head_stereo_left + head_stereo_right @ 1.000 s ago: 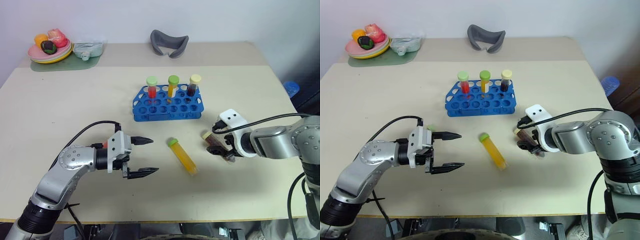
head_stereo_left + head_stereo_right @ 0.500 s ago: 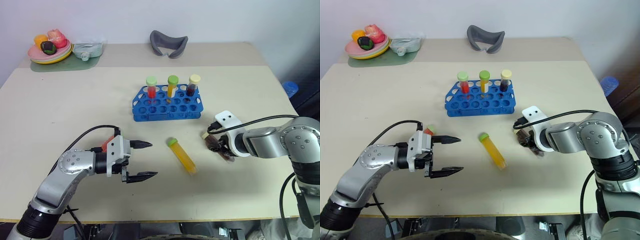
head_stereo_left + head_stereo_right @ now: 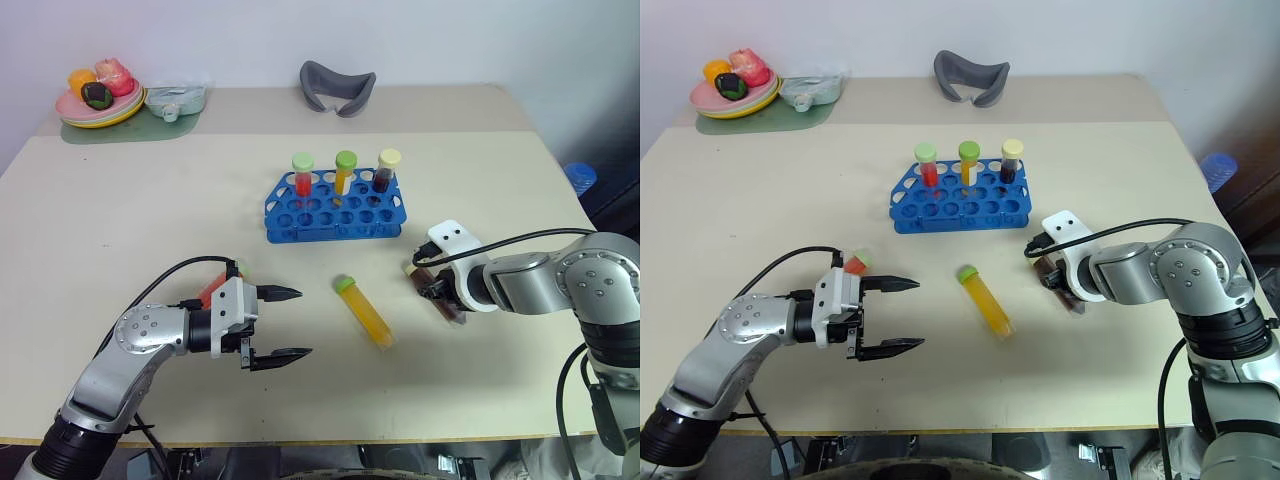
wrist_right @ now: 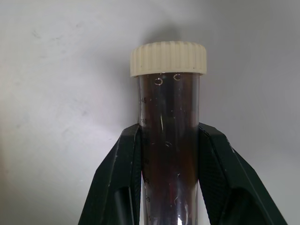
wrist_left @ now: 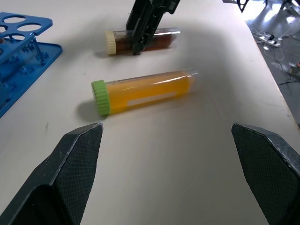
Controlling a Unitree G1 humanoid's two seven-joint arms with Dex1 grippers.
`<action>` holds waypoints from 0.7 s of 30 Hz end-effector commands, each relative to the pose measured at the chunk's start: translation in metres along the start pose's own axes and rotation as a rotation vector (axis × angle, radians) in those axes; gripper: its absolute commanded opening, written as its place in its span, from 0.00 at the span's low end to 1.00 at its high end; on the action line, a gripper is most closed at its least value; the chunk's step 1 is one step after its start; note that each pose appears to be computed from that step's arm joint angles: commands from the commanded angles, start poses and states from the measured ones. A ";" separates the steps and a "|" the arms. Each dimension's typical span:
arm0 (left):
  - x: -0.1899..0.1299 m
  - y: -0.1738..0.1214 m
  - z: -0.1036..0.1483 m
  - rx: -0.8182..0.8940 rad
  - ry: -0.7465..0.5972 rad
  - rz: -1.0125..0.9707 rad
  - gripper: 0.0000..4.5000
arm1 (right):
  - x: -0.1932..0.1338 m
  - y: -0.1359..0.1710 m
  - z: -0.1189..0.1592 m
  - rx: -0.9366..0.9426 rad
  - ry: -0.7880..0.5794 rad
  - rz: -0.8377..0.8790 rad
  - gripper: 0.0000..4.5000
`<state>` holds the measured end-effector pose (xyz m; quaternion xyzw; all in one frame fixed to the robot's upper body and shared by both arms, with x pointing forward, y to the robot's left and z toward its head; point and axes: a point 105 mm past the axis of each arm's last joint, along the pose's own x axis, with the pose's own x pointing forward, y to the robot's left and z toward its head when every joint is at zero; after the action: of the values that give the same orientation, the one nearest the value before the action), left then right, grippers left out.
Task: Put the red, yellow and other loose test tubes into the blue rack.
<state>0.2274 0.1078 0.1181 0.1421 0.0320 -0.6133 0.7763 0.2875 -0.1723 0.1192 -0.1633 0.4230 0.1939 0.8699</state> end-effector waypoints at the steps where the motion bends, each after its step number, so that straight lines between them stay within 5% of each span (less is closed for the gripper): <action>1: -0.015 0.016 0.004 -0.008 -0.028 0.119 1.00 | -0.028 0.020 0.041 -0.162 -0.238 0.037 0.31; 5: -0.033 0.034 0.003 -0.067 -0.073 0.257 1.00 | -0.071 0.044 0.092 -0.284 -0.729 0.109 0.31; 7: -0.038 0.039 0.005 -0.082 -0.097 0.288 1.00 | -0.077 0.043 0.104 -0.268 -0.871 0.099 0.31; 12: -0.039 0.051 0.014 -0.101 -0.169 0.343 1.00 | -0.066 0.030 0.125 -0.061 -1.092 0.118 0.31; 21: -0.026 0.061 0.033 -0.063 -0.304 0.454 1.00 | -0.032 0.013 0.135 0.080 -1.282 -0.010 0.31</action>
<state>0.2782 0.1419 0.1530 0.0161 -0.0623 -0.4382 0.8966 0.3572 -0.1055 0.2085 0.0186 -0.1292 0.2387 0.9623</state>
